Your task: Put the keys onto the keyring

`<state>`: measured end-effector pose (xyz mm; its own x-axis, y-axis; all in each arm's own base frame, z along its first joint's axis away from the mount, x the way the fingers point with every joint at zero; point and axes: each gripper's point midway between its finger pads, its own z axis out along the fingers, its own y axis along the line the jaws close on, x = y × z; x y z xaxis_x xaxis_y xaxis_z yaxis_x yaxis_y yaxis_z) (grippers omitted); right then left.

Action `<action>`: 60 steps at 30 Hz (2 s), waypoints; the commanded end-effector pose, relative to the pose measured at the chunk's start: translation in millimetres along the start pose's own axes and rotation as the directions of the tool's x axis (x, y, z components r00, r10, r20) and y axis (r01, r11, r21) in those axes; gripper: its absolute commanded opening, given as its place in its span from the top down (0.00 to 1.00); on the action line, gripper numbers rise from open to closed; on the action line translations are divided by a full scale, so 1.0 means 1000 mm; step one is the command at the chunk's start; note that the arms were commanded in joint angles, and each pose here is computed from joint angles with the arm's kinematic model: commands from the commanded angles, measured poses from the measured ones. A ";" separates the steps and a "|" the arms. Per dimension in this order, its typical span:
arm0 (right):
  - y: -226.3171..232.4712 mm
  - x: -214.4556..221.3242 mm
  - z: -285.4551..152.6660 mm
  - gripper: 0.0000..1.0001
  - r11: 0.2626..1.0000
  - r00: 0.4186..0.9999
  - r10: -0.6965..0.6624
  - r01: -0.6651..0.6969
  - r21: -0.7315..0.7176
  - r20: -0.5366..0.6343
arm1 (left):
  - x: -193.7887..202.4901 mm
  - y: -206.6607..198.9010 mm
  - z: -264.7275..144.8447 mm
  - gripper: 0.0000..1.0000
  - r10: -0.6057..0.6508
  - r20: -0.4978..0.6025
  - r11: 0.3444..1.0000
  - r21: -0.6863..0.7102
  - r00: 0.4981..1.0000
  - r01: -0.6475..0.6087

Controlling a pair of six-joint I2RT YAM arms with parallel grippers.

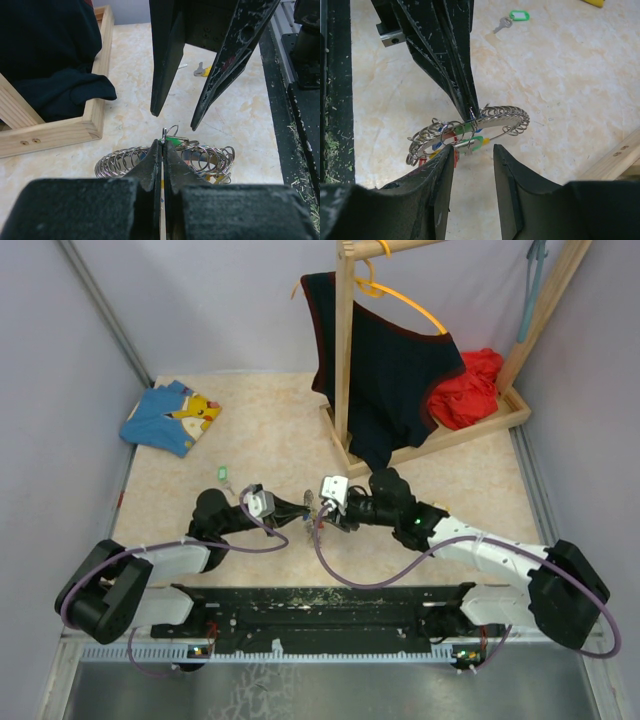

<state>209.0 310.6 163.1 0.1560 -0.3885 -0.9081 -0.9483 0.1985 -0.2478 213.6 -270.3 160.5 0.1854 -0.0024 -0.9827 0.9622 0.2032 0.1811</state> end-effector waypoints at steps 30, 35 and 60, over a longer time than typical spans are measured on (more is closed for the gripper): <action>-0.006 -0.018 0.015 1.00 0.999 0.994 -0.024 0.021 0.025 0.111 | -0.022 0.005 0.000 1.00 0.030 0.091 0.999 -0.046 0.995 -0.026; -0.005 -0.017 0.019 1.00 0.996 0.993 -0.079 0.075 0.056 0.084 | -0.037 0.016 -0.001 1.00 -0.007 0.171 0.987 -0.160 0.985 0.035; -0.018 -0.022 0.002 1.00 0.964 0.963 -0.244 0.253 0.080 -0.114 | -0.013 0.001 0.001 0.64 -0.027 0.067 0.987 -0.158 0.997 0.037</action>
<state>219.1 310.6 149.3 0.2835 -0.5500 -0.7856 -0.8805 0.1753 -0.4405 214.5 -267.9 175.0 0.1526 -0.1171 -0.9813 0.9142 0.3939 0.0952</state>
